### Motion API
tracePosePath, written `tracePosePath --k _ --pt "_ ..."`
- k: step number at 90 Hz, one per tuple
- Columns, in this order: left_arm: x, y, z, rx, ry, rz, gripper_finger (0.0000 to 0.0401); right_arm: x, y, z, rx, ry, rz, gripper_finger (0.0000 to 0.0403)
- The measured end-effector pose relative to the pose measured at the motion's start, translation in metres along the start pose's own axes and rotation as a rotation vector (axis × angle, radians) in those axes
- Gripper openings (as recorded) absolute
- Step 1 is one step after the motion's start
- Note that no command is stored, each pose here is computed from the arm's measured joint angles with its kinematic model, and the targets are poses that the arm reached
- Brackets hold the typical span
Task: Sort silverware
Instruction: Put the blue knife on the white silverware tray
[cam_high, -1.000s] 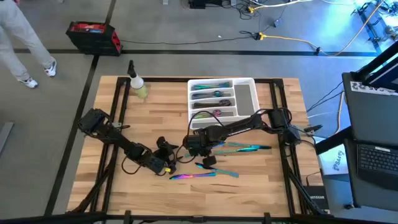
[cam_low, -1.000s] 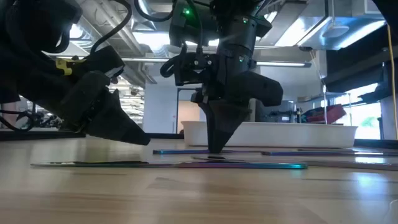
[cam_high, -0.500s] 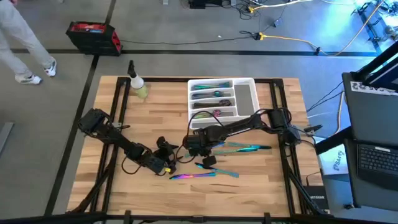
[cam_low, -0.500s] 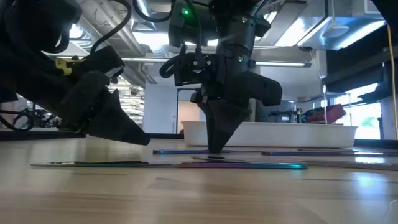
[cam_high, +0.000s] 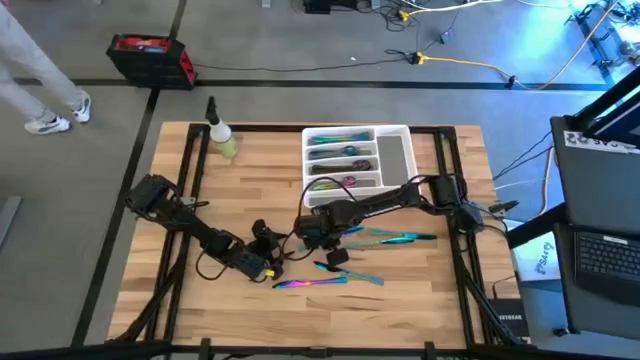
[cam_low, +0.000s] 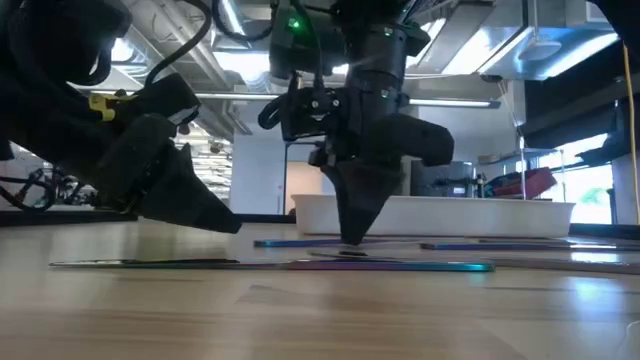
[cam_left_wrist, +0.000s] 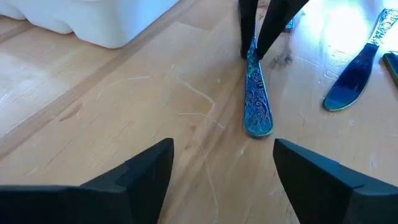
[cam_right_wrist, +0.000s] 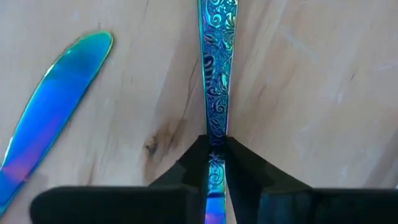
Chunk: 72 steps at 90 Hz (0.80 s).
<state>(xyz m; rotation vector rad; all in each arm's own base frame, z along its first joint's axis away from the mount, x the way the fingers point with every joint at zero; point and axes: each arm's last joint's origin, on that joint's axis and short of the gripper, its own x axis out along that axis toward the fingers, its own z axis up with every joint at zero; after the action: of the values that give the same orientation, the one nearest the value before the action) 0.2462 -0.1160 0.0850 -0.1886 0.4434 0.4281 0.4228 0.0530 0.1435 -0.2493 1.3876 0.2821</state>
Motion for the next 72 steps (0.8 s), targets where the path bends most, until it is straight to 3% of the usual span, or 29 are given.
tracePosePath --k 32,72 --pt "0.000 0.000 0.000 0.000 0.000 0.000 0.0263 -0.007 0.001 -0.002 0.016 0.009 0.010 0.0030" --pt "0.000 0.000 0.000 -0.006 0.000 0.001 0.0263 -0.040 -0.008 -0.005 0.057 -0.058 0.003 0.0030"
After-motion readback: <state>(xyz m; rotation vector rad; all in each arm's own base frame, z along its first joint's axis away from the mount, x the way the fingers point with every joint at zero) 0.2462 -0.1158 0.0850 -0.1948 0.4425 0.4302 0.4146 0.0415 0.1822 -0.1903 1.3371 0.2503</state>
